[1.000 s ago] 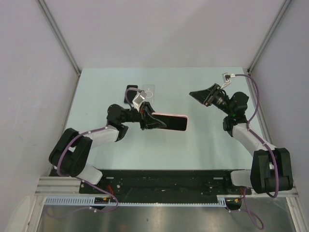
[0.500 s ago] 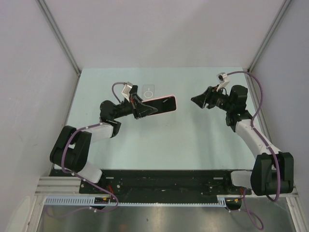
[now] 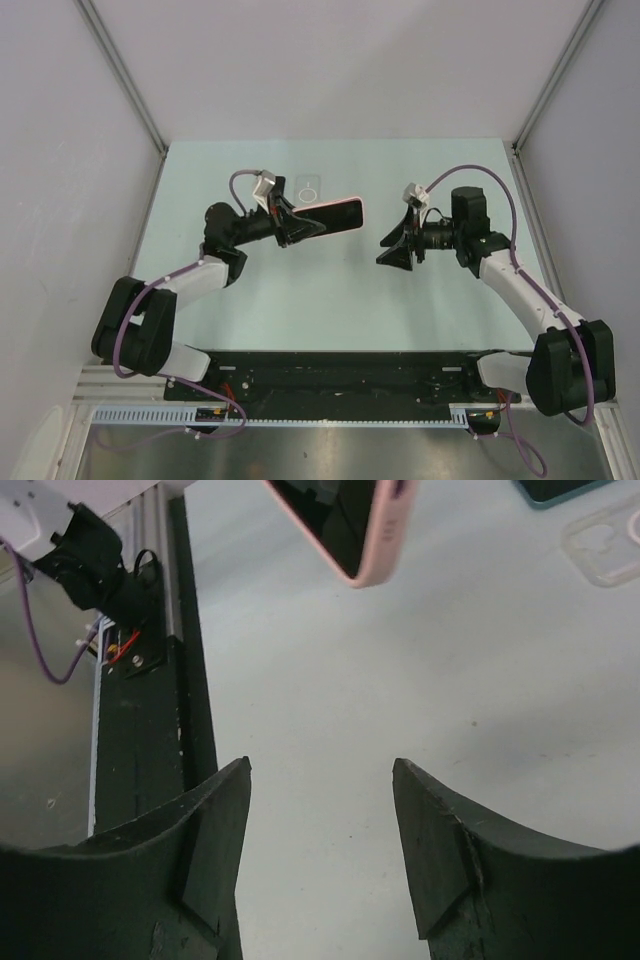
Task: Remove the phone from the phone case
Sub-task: Remove the phone case from the phone.
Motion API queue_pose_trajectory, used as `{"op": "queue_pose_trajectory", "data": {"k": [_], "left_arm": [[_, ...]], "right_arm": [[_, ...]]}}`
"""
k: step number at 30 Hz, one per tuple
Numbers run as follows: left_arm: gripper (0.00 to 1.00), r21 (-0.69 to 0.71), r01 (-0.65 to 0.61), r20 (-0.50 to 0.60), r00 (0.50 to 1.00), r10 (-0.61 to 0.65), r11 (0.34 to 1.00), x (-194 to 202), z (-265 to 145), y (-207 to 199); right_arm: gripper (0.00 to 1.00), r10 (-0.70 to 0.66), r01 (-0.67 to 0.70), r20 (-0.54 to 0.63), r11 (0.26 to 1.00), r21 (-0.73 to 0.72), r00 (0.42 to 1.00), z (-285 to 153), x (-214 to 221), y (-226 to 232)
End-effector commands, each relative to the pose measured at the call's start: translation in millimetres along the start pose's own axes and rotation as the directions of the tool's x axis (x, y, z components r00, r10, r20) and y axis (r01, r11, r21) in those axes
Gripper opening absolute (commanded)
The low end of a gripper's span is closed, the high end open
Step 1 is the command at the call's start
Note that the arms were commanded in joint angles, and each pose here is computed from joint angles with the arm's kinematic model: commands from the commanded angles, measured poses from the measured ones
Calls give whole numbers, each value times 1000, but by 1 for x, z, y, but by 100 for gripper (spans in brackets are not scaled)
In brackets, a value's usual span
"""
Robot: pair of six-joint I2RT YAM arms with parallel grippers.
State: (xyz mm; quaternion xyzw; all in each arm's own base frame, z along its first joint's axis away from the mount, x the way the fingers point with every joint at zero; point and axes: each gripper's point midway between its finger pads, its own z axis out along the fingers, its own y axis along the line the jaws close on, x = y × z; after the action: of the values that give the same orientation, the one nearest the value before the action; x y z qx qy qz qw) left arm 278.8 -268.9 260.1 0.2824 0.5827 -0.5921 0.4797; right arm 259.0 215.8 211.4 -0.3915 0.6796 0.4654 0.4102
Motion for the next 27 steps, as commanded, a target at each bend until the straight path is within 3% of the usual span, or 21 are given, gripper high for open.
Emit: {"op": "queue_pose_trajectory", "data": {"k": [1, 7, 9, 27], "left_arm": [[0, 7, -101, 16, 995, 101, 995, -19, 10, -9], [0, 45, -89, -33, 995, 91, 995, 4, 29, -15], [0, 70, -95, -35, 995, 98, 993, 4, 33, -23], [0, 177, -104, -64, 991, 117, 979, 13, 38, -57]], "right_arm": [[64, -148, 148, 7, 981, -123, 989, -2, -7, 29], [59, -90, 90, 17, 996, -17, 996, 0, -14, 11], [55, -92, 93, 5, 996, -19, 996, 0, -8, 10], [50, -206, 212, 58, 968, -137, 977, -3, 6, 28]]}}
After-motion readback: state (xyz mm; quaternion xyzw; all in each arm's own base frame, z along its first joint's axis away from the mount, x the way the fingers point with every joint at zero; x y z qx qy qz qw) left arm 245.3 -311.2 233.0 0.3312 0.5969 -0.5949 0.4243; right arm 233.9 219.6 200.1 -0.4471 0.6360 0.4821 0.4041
